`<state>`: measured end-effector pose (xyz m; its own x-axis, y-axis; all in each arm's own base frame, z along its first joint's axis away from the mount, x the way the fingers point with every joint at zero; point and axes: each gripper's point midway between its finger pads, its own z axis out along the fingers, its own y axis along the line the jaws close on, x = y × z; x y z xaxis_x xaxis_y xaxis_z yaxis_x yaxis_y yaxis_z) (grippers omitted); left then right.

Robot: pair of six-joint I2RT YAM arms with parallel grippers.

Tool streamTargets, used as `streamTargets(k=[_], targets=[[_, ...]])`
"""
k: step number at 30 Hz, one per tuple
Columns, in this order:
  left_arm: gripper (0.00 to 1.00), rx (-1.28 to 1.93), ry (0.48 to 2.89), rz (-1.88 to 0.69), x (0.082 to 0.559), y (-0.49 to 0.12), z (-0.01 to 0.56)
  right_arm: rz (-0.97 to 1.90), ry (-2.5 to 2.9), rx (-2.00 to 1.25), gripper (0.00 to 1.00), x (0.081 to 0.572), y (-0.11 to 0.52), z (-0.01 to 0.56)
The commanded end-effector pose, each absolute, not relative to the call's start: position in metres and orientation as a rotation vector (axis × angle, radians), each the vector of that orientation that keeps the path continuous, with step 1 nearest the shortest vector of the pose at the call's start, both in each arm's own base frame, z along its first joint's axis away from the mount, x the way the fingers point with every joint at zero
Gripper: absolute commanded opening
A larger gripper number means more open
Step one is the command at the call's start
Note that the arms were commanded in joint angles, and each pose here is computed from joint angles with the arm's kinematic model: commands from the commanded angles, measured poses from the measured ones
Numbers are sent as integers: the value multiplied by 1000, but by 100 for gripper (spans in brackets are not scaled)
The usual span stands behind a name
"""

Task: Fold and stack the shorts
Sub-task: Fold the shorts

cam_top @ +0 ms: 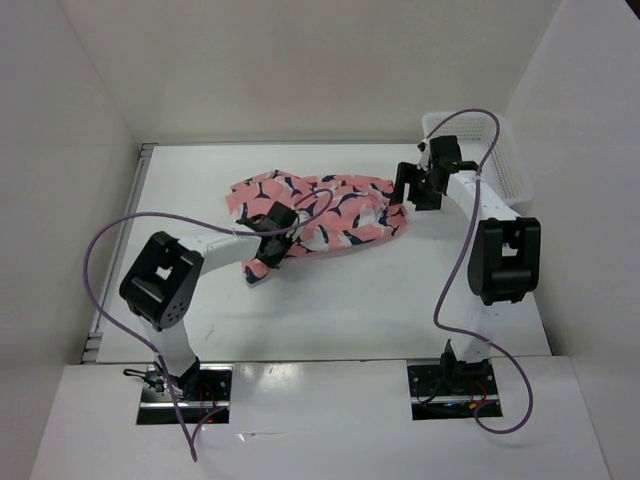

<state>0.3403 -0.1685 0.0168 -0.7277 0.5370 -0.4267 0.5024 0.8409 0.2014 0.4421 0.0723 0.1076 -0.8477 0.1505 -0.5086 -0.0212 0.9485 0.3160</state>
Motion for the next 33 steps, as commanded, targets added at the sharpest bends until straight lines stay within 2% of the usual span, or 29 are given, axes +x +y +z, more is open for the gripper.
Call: streamTargets(k=[1,8,12,13,14,17,18,19,25,27,30,33], targets=[[25,828,2778,197,271,-115,-8,406,2505,74,84,429,80,126],[25,811,2781,216,242,-93,10,461,2520,-59,84,407,106,117],[35,786,2736,242,250,-92,16,443,2499,-303,88,416,146,103],[39,762,2712,214,262,-98,26,469,2493,-265,89,425,151,107],[54,754,2691,189,270,-104,33,481,2492,-268,89,430,154,106],[79,711,2656,125,290,-114,59,421,2480,-305,91,454,152,96],[90,688,2644,123,297,-113,64,398,2487,-320,92,462,151,88],[93,689,2642,109,298,-116,68,393,2481,-335,92,466,151,85],[95,611,2593,-27,310,-117,121,338,2533,-360,93,473,146,44],[95,507,2592,-49,323,-98,135,333,2553,-374,93,471,145,33],[95,416,2597,-135,327,-83,147,409,2586,-378,88,464,153,23],[95,367,2656,-172,310,-70,138,448,2604,-365,73,459,162,17]])
